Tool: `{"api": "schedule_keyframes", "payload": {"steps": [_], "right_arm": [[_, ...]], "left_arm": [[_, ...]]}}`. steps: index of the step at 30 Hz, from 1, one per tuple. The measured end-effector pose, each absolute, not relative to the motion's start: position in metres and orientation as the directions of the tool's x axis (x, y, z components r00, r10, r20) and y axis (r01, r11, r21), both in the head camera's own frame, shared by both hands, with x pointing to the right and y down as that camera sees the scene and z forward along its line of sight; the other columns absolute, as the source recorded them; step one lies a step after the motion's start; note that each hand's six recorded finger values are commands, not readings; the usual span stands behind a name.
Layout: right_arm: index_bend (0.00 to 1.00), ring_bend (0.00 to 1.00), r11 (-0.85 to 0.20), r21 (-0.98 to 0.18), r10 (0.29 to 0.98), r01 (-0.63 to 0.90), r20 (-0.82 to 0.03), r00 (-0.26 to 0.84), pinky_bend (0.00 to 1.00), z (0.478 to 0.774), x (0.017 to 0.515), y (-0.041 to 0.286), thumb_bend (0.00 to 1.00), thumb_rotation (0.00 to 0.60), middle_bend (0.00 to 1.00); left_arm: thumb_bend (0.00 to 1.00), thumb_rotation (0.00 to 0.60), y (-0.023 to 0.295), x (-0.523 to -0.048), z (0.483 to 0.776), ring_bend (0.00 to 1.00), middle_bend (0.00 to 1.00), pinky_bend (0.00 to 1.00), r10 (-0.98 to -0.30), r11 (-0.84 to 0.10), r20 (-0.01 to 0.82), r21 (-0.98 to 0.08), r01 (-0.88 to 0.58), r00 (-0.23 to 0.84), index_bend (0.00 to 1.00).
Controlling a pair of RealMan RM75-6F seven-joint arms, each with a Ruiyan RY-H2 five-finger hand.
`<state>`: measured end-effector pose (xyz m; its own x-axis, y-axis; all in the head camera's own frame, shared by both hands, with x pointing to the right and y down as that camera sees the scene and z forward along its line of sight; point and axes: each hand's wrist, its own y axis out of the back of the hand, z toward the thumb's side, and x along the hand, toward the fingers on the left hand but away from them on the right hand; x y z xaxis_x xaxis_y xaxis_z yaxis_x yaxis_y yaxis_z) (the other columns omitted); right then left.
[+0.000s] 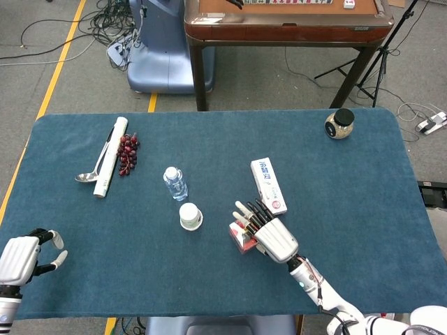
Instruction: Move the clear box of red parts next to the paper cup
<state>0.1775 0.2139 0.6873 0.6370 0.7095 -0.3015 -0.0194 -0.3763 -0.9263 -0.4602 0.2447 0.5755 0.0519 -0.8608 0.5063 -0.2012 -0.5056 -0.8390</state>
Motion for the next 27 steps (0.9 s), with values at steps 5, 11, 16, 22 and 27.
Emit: {"api": "schedule_keyframes", "payload": {"steps": [5,11,16,22,27], "right_arm": [[0.00,0.00,-0.370,-0.929,0.719,-0.004,-0.289,0.633,0.00,0.689,0.173,0.208,0.00,0.600,0.00],[0.00,0.00,-0.353,-0.936,0.733,0.006,-0.273,0.623,0.00,0.694,0.167,0.196,0.00,0.600,0.00],[0.00,0.00,-0.341,-0.940,0.749,0.013,-0.263,0.608,0.00,0.698,0.161,0.183,0.00,0.600,0.00],[0.00,0.00,-0.339,-0.941,0.762,0.009,-0.269,0.589,0.00,0.703,0.158,0.172,0.00,0.600,0.00],[0.00,0.00,-0.335,-0.942,0.768,0.006,-0.269,0.581,0.00,0.707,0.153,0.162,0.00,0.600,0.00]], "left_arm": [[0.30,0.600,0.244,-0.462,0.575,0.43,0.56,0.58,-0.861,-0.504,0.506,-0.840,-0.201,0.047,0.60],[0.30,0.600,0.243,-0.463,0.574,0.43,0.56,0.58,-0.864,-0.499,0.502,-0.842,-0.203,0.040,0.60],[0.30,0.600,0.243,-0.465,0.574,0.43,0.56,0.58,-0.863,-0.500,0.503,-0.842,-0.202,0.037,0.61],[0.30,0.600,0.243,-0.465,0.574,0.43,0.56,0.58,-0.863,-0.499,0.503,-0.842,-0.204,0.035,0.61],[0.30,0.600,0.243,-0.466,0.573,0.43,0.56,0.58,-0.865,-0.497,0.501,-0.843,-0.204,0.033,0.61]]}}
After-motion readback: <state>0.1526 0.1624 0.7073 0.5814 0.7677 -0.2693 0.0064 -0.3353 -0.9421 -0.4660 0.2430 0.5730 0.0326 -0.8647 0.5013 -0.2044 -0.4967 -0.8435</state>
